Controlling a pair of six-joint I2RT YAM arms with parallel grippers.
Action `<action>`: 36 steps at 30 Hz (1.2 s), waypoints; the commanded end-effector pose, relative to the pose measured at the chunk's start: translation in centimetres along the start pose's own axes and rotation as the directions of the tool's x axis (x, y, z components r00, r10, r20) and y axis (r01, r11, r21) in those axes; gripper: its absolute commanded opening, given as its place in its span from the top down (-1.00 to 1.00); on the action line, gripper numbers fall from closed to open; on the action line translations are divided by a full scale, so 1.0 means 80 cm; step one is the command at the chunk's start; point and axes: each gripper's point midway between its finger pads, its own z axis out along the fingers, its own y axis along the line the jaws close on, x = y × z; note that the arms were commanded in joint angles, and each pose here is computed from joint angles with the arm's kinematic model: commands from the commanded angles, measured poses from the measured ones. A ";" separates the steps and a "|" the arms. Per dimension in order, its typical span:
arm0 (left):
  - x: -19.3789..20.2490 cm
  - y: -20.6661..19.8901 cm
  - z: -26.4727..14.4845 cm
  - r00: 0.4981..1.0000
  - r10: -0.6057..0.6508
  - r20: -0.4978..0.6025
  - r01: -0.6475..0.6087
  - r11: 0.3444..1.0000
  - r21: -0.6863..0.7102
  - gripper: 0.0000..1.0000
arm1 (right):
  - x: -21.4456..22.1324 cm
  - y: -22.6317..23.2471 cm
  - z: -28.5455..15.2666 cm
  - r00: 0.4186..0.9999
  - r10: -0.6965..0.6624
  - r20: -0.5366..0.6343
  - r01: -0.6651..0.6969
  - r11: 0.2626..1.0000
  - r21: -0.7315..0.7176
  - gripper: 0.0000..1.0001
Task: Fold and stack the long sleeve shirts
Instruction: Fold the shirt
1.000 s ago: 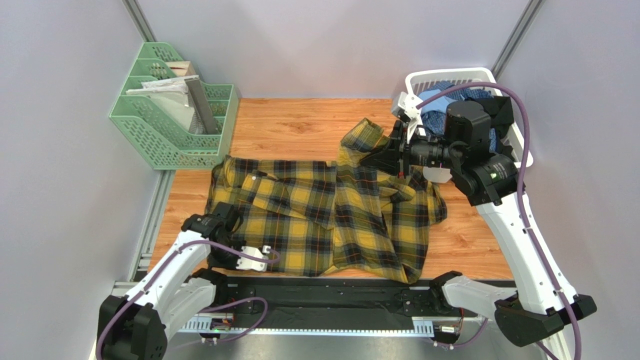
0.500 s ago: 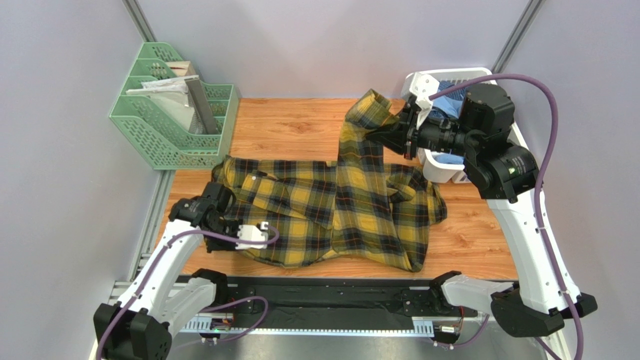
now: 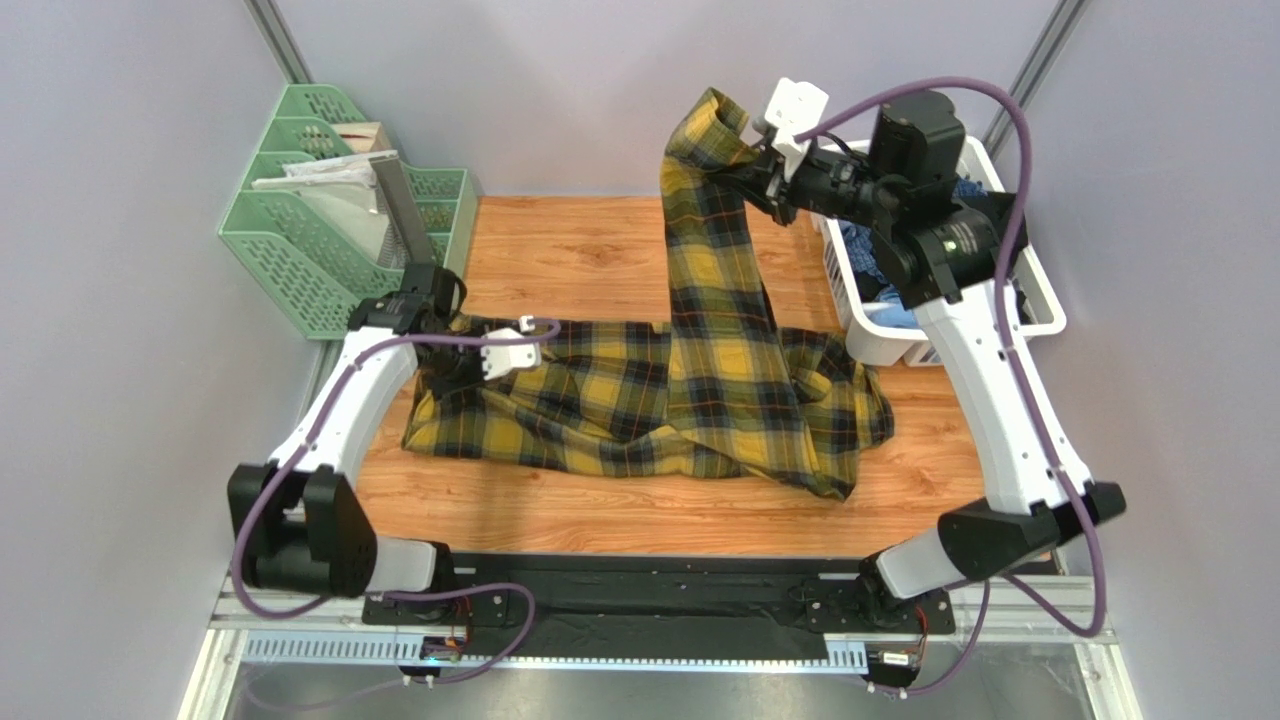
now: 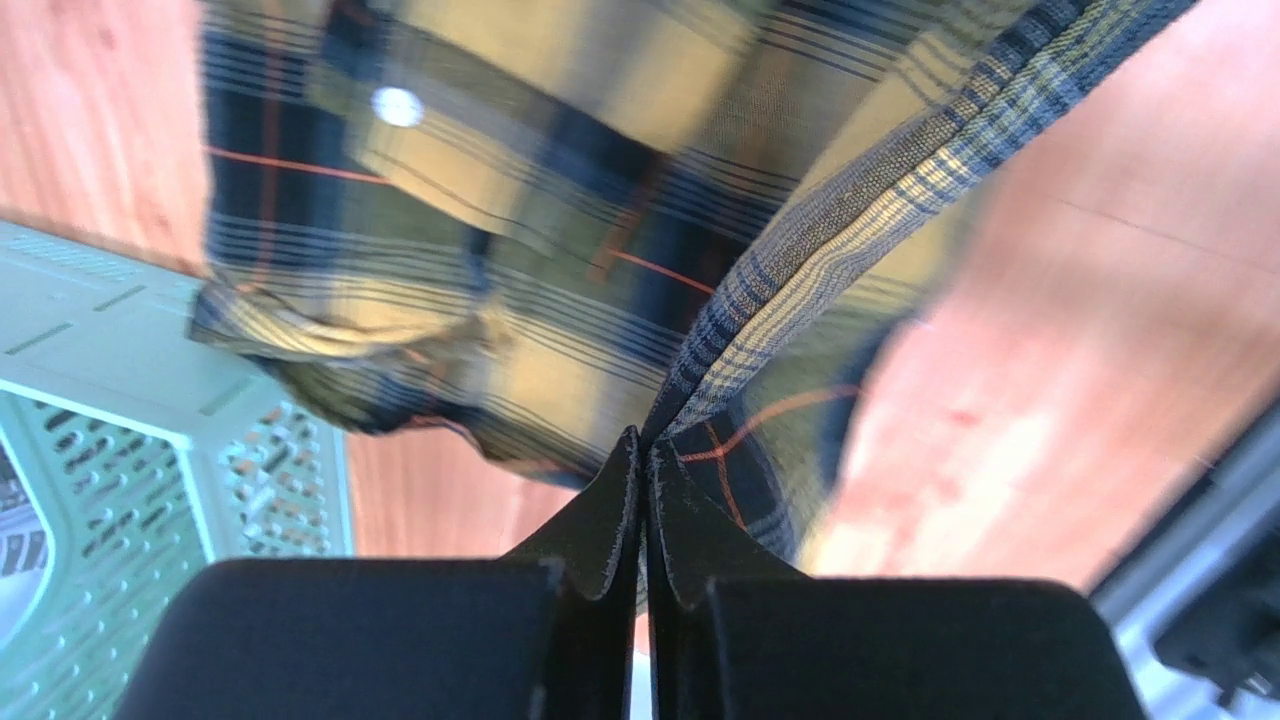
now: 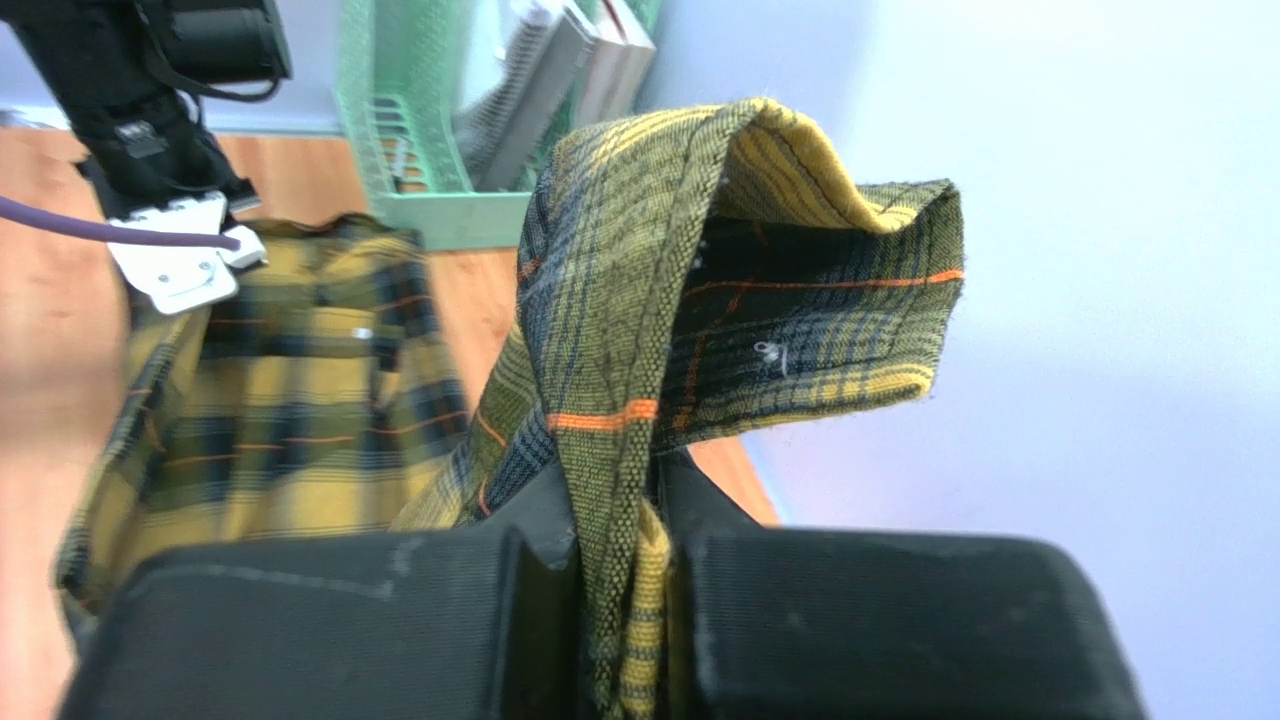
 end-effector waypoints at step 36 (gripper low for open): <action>0.032 0.100 0.097 0.939 -0.343 -0.040 0.341 0.939 -0.043 0.35 | 0.137 -0.092 0.234 0.912 -0.388 0.130 0.383 0.921 0.062 1.00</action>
